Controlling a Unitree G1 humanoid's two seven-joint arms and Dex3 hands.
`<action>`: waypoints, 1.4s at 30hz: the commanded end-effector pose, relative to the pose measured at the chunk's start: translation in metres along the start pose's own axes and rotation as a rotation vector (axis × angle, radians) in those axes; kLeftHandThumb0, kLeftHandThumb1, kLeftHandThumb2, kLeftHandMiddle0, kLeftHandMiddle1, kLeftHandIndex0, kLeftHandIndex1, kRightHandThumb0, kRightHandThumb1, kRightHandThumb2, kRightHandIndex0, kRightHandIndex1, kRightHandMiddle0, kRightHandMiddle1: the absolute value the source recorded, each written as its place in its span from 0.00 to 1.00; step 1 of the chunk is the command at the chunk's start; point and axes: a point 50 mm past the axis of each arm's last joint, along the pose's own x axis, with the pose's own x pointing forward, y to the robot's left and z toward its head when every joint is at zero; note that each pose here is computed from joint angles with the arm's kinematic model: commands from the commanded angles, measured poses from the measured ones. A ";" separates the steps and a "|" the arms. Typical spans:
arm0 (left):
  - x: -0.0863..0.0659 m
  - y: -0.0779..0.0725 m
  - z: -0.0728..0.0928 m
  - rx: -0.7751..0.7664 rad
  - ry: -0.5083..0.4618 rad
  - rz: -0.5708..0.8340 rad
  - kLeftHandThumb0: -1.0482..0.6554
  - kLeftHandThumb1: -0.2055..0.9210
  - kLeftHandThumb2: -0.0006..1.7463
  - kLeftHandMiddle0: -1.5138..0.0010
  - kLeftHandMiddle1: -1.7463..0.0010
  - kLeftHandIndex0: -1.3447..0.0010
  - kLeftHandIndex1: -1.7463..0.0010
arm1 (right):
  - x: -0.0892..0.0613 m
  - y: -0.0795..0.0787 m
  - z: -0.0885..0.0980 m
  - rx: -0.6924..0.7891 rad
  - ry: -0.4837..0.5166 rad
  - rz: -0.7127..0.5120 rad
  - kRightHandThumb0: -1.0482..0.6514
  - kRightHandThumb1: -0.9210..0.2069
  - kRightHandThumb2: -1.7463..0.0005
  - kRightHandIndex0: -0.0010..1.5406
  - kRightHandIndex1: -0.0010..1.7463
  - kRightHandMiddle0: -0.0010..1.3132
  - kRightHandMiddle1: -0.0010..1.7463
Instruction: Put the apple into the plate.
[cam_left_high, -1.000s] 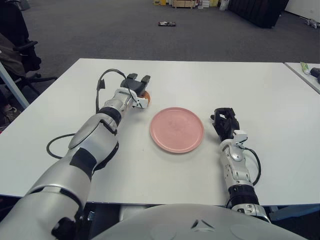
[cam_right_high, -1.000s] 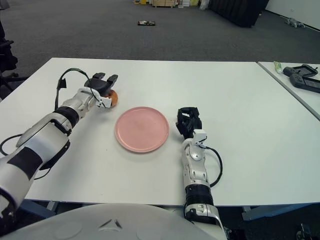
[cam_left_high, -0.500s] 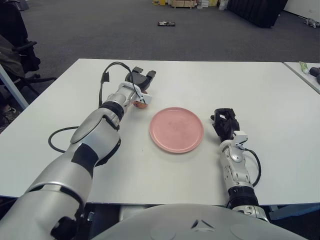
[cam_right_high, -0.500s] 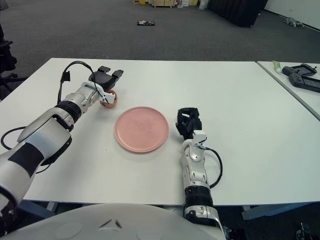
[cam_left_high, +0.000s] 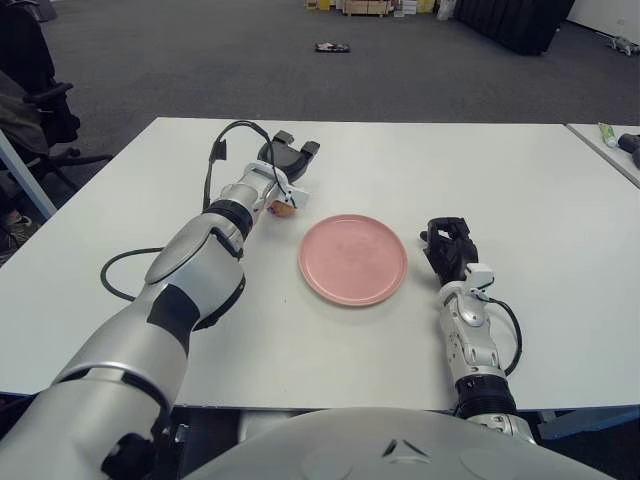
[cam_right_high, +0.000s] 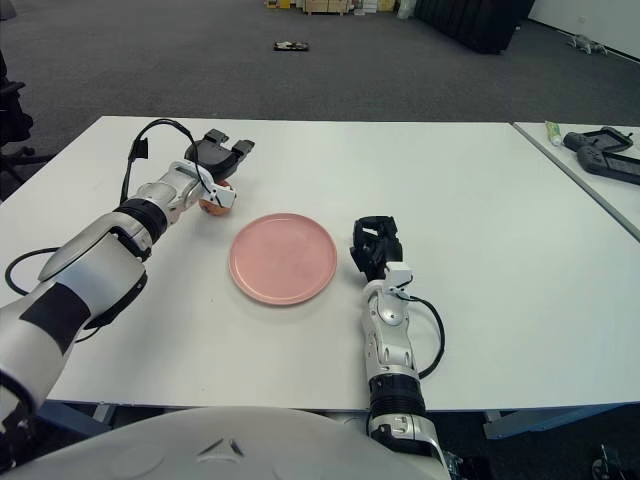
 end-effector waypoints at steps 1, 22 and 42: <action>0.002 0.011 -0.007 0.010 0.017 0.008 0.14 0.69 0.46 1.00 0.68 1.00 0.74 | -0.001 0.000 0.001 -0.005 -0.001 0.003 0.41 0.00 0.70 0.28 0.77 0.15 1.00; -0.004 -0.010 -0.017 -0.082 0.123 -0.172 0.17 0.65 0.48 1.00 0.70 1.00 0.82 | -0.003 -0.004 0.003 0.003 -0.009 0.006 0.41 0.00 0.70 0.28 0.78 0.15 1.00; -0.007 -0.022 -0.017 -0.123 0.160 -0.276 0.18 0.60 0.51 1.00 0.66 1.00 0.85 | -0.007 -0.006 0.006 0.010 -0.016 0.007 0.41 0.00 0.70 0.29 0.79 0.15 1.00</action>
